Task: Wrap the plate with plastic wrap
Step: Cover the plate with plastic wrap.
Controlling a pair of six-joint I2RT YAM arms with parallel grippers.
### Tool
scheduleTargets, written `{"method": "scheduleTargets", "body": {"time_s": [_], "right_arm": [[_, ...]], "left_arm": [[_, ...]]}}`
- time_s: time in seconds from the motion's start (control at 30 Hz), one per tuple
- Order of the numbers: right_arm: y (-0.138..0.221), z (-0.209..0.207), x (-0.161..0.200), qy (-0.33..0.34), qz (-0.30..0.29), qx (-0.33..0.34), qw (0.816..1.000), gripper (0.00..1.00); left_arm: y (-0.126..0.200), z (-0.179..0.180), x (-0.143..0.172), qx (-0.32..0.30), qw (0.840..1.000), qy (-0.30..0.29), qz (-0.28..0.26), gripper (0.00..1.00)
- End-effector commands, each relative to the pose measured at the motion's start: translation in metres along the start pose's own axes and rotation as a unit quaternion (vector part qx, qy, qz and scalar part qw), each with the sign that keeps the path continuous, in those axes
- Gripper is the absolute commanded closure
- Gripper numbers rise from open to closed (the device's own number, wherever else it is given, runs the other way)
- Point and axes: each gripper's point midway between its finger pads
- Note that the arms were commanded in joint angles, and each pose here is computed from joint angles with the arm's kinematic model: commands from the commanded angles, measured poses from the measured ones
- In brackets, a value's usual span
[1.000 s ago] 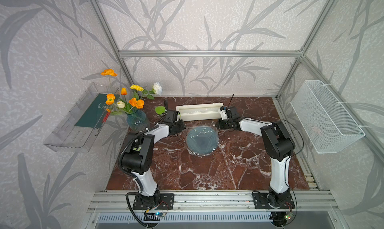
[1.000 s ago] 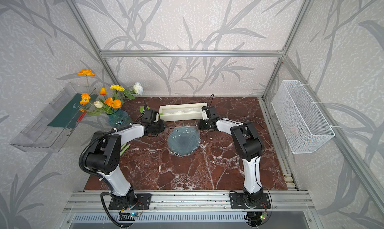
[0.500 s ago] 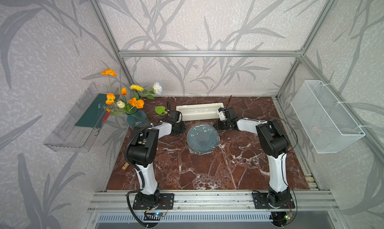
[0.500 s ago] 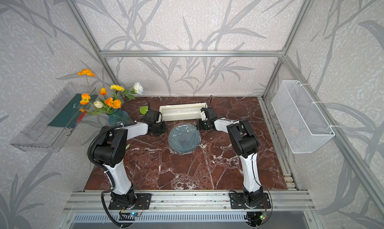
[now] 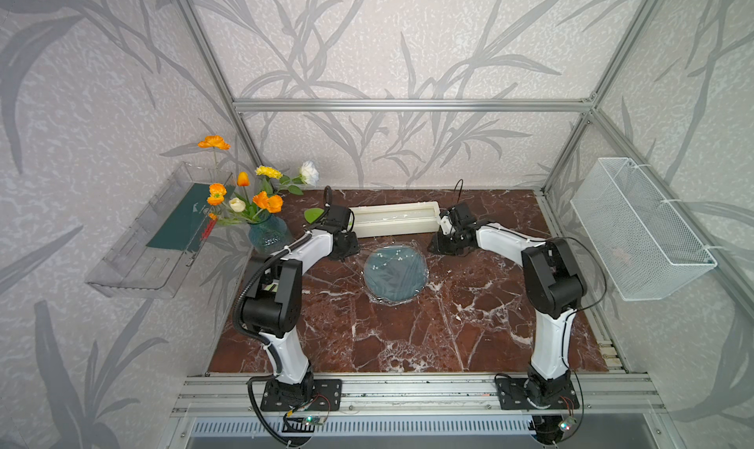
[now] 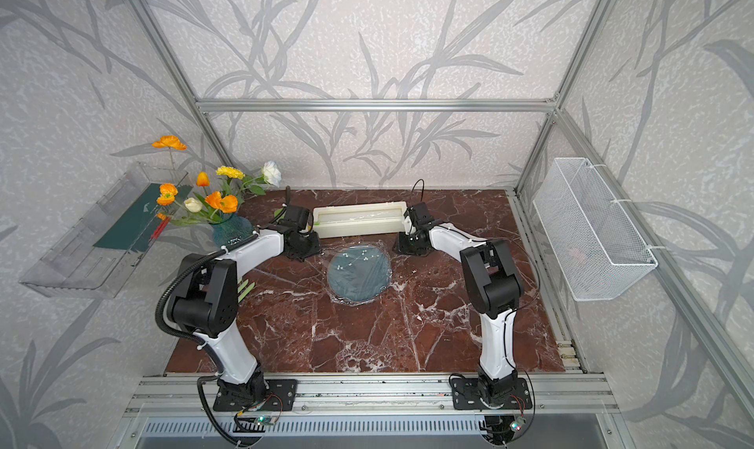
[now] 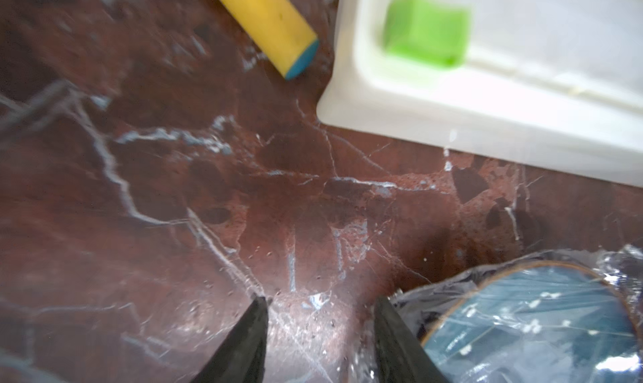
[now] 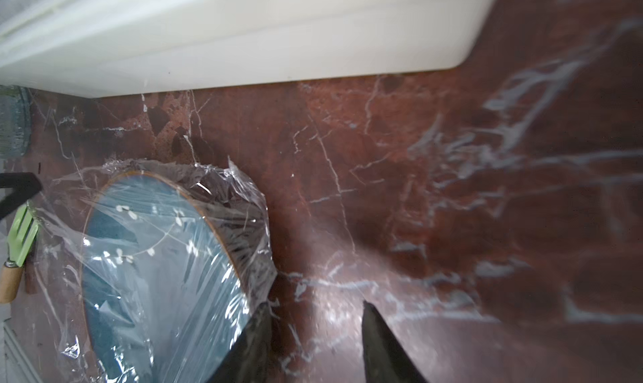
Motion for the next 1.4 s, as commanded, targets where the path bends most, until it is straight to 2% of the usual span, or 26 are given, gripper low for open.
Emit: {"method": "scheduleTargets", "body": {"time_s": [0.0,0.1,0.2,0.3,0.5,0.8,1.07,1.27,1.37], "right_arm": [[0.040,0.019,0.000,0.032,-0.014,0.009,0.999,0.57],[0.039,0.051,0.018,0.061,-0.008,-0.037,0.997,0.56],[0.027,0.076,0.034,0.077,0.006,-0.078,0.994,0.57],[0.011,0.074,0.041,0.083,0.023,-0.069,0.994,0.56],[-0.003,0.052,0.051,0.085,0.045,-0.025,0.995,0.56],[-0.013,0.041,0.064,0.088,0.061,-0.008,0.994,0.56],[-0.025,0.030,0.074,0.090,0.072,0.017,0.993,0.56],[-0.027,0.032,0.079,0.088,0.076,0.003,0.993,0.56],[-0.017,0.036,0.074,0.086,0.064,0.001,0.994,0.53]], "left_arm": [[0.040,0.001,-0.002,-0.026,0.999,-0.016,-0.009,0.50],[0.052,-0.020,0.010,0.019,1.000,-0.016,0.001,0.50],[0.049,-0.048,0.029,0.086,0.996,0.004,0.021,0.50],[0.036,-0.065,0.046,0.118,0.992,0.015,0.041,0.50],[0.007,-0.047,0.066,0.067,0.995,0.023,0.071,0.50],[-0.008,-0.034,0.075,0.033,0.996,0.017,0.082,0.51],[-0.028,-0.032,0.084,0.031,0.995,0.018,0.096,0.51],[-0.038,-0.047,0.087,0.070,0.992,0.028,0.105,0.52],[-0.036,-0.047,0.088,0.070,0.991,0.026,0.109,0.52]]}}
Point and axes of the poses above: each gripper's point midway between its finger pads, its own y axis back along the fingers, its own z axis along the line the jaws close on, x = y × z, and after that the axes turned 3 degrees about -y, right-handed
